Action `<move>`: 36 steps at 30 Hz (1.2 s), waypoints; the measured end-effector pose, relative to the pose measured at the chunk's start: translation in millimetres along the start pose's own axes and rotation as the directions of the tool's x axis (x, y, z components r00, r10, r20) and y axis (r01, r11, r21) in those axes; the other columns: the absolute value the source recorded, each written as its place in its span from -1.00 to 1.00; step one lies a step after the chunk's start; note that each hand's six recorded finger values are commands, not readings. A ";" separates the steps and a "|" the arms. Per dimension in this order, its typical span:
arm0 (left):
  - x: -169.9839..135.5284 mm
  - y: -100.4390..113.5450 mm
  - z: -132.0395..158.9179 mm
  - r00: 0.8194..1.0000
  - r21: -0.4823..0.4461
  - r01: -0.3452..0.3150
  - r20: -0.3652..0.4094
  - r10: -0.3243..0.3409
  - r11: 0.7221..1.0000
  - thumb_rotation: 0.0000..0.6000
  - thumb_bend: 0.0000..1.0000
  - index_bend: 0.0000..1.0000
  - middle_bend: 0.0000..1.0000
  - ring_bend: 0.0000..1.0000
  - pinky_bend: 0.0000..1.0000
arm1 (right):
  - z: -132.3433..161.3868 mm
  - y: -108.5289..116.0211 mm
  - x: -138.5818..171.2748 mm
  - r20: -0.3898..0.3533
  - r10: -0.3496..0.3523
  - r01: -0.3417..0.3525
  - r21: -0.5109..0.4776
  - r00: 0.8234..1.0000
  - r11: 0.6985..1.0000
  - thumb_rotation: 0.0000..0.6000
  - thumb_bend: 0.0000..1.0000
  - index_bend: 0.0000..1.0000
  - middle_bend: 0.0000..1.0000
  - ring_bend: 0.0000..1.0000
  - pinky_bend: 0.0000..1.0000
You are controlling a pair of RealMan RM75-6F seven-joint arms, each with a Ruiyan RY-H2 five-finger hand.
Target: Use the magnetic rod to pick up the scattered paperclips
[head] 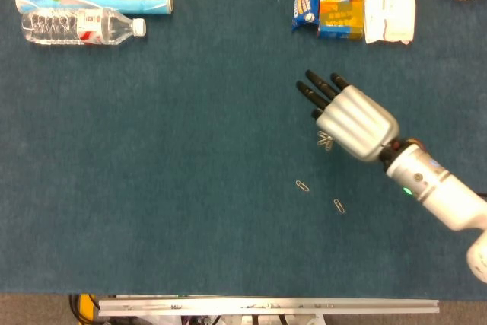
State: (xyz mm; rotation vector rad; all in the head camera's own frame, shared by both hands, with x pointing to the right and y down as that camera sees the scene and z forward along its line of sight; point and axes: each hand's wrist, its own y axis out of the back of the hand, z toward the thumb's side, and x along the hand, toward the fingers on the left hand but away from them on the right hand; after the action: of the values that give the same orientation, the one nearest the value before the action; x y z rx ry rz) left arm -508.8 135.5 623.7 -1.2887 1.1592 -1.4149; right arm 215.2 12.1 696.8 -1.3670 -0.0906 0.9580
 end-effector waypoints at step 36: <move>-0.3 0.1 -5.9 1.000 0.002 -0.003 -0.029 0.003 1.000 1.00 -0.98 -0.05 -0.09 -0.46 -0.09 | 46.3 -15.6 62.8 -0.182 -0.014 0.021 0.038 0.983 0.999 1.00 -0.37 0.17 -0.73 -1.00 -0.50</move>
State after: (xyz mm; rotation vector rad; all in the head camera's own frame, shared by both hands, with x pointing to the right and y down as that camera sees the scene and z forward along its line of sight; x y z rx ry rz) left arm -514.6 136.3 623.3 -1.2686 1.1786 -1.4367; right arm 236.8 88.6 693.2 -1.4080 0.0547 0.8121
